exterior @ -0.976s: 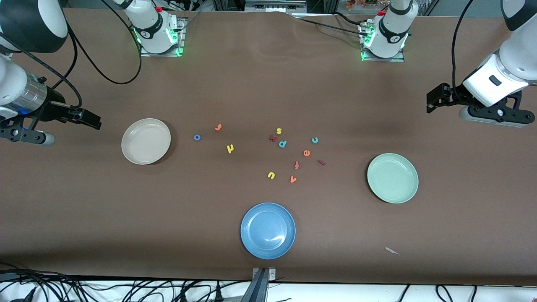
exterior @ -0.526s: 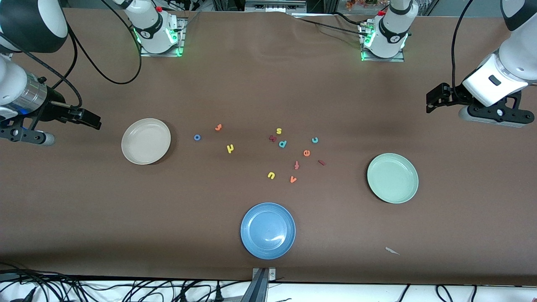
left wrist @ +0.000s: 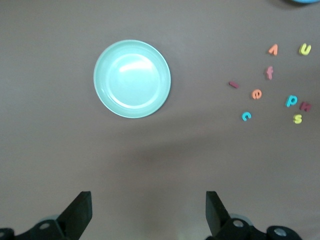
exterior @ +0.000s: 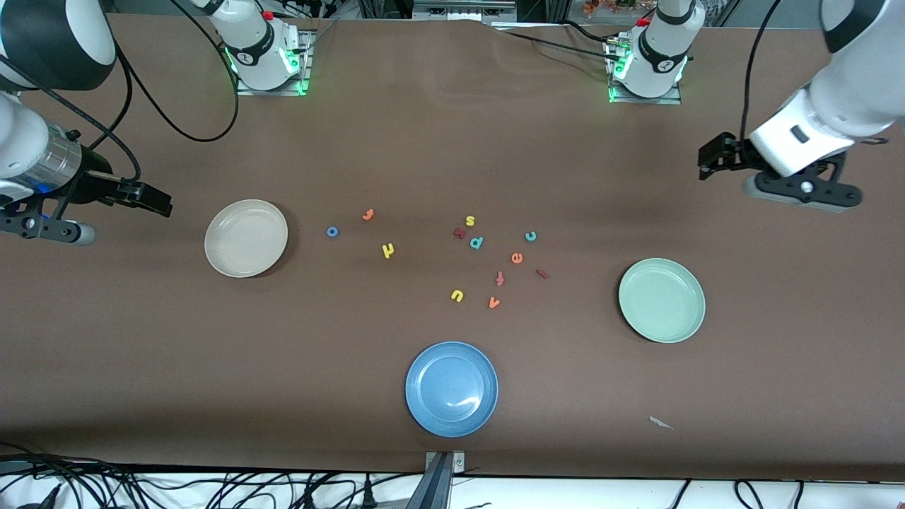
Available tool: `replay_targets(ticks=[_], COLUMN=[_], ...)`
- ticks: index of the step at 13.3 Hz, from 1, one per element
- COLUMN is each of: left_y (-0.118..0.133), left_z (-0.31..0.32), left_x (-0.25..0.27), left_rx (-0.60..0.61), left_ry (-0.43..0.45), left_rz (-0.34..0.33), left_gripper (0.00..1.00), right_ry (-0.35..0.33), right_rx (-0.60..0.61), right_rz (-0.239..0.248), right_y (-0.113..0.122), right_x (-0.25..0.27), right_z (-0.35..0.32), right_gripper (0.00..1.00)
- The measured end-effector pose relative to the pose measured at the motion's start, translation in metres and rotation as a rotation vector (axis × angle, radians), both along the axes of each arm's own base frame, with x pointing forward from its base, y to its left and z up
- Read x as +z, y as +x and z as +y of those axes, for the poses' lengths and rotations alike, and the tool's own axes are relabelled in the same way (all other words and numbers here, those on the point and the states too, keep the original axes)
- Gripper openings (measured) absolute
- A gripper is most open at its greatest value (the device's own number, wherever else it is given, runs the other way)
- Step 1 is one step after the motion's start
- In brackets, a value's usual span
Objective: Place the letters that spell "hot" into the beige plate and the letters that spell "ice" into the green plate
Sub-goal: 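Reach the left gripper to the orange e while the right gripper reaches the blue ring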
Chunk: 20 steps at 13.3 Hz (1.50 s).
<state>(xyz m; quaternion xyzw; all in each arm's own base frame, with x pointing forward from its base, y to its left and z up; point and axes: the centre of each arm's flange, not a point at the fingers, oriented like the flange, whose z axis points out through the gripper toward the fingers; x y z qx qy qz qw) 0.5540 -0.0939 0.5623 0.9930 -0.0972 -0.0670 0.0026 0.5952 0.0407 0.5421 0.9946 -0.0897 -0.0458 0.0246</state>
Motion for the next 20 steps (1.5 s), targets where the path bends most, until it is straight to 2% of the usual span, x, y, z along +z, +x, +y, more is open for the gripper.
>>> replay_targets(ticks=[4, 7, 10, 13, 16, 20], left_y=[0.009, 0.009, 0.023, 0.045, 0.041, 0.038], left_z=[-0.046, -0.082, -0.106, -0.119, -0.164, -0.188], left_x=[-0.051, -0.080, -0.112, -0.164, -0.207, -0.216], left_rx=[-0.082, -0.141, -0.171, -0.178, -0.239, -0.272], left_ry=[0.003, 0.007, -0.012, -0.037, -0.047, -0.056], left_rz=[0.092, 0.135, 0.096, 0.068, 0.071, 0.051], left_gripper=[1.00, 1.00, 1.00, 1.00, 1.00, 1.00], right_ry=[0.000, 0.000, -0.001, -0.003, -0.010, -0.016], right_rx=[0.000, 0.001, 0.005, -0.002, -0.025, -0.085], right_rz=[0.004, 0.008, 0.014, 0.017, 0.021, 0.020], right_y=[0.000, 0.000, -0.001, -0.002, -0.004, -0.012], right_x=[-0.002, -0.004, -0.007, -0.009, -0.018, -0.050], right_z=[0.000, 0.000, 0.003, 0.014, 0.033, 0.082], right_gripper=[1.00, 1.00, 1.00, 1.00, 1.00, 1.00])
